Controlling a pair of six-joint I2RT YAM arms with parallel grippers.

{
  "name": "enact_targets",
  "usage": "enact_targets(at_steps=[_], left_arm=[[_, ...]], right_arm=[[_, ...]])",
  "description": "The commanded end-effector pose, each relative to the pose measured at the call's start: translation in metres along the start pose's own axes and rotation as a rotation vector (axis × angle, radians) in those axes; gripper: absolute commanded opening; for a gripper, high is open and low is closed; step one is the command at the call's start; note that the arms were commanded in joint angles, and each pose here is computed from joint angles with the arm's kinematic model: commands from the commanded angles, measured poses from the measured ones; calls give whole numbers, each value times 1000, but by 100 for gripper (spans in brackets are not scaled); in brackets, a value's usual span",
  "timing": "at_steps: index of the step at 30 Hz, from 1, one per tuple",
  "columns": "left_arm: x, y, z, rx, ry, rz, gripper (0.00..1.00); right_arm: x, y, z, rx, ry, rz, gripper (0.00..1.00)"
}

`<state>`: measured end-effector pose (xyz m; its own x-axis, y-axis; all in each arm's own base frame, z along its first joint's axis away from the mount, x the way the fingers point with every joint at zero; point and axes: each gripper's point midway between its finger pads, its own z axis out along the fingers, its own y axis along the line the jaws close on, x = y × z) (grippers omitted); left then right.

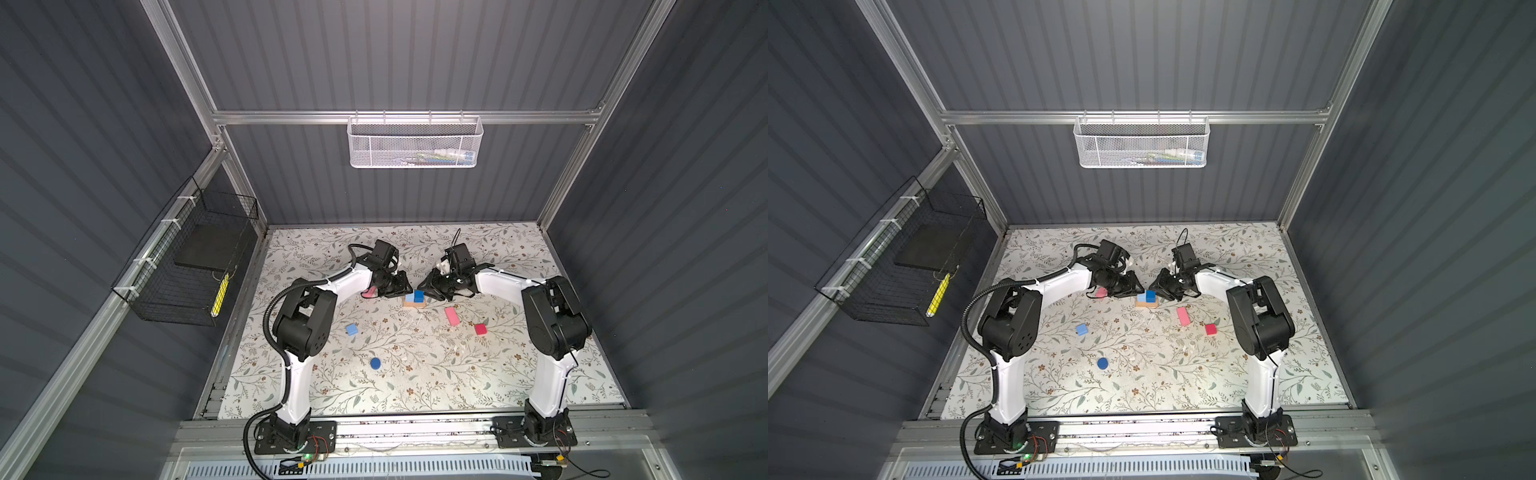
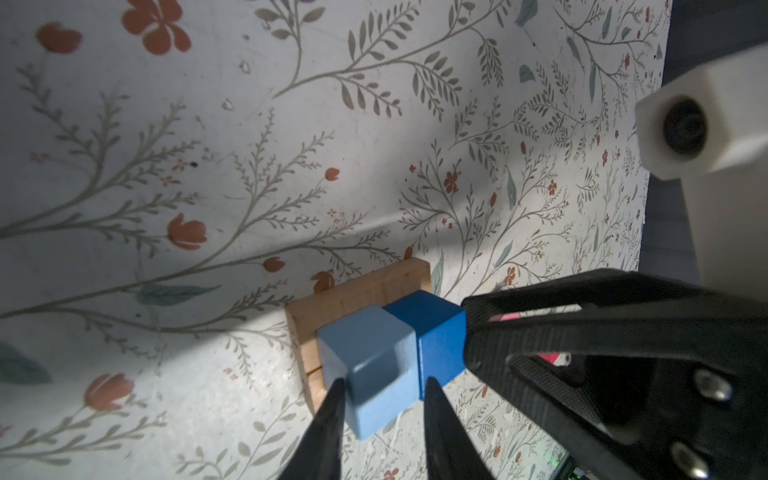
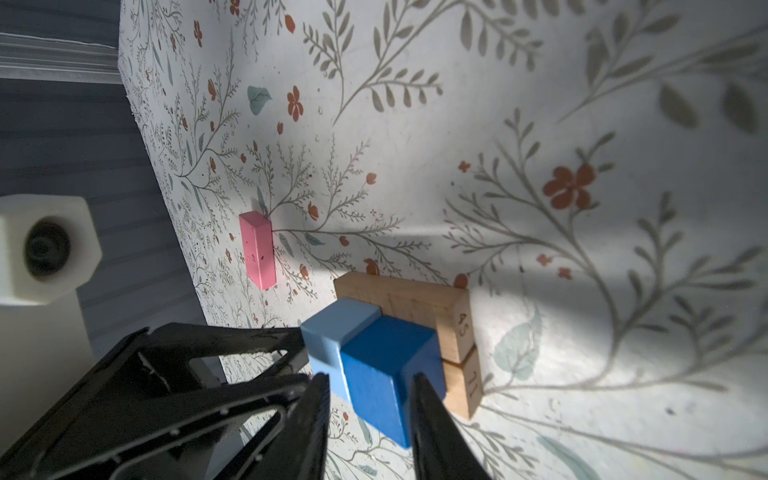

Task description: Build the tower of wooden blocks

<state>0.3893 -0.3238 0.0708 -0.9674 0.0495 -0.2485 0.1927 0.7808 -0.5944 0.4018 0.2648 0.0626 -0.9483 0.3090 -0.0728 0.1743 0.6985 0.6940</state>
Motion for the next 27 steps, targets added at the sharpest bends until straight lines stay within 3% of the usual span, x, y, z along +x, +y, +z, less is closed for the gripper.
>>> enact_targets(at_steps=[1,12,27], left_arm=[[4,-1,6,14,26,-8,32],[4,-1,6,12,27,-10,33],[1,-2,3,1,19,-6,46]], right_arm=[[2,-5,7,19,17,14,34],[2,-3,7,17,16,13,33],[0,-3,2,28,-3,7,37]])
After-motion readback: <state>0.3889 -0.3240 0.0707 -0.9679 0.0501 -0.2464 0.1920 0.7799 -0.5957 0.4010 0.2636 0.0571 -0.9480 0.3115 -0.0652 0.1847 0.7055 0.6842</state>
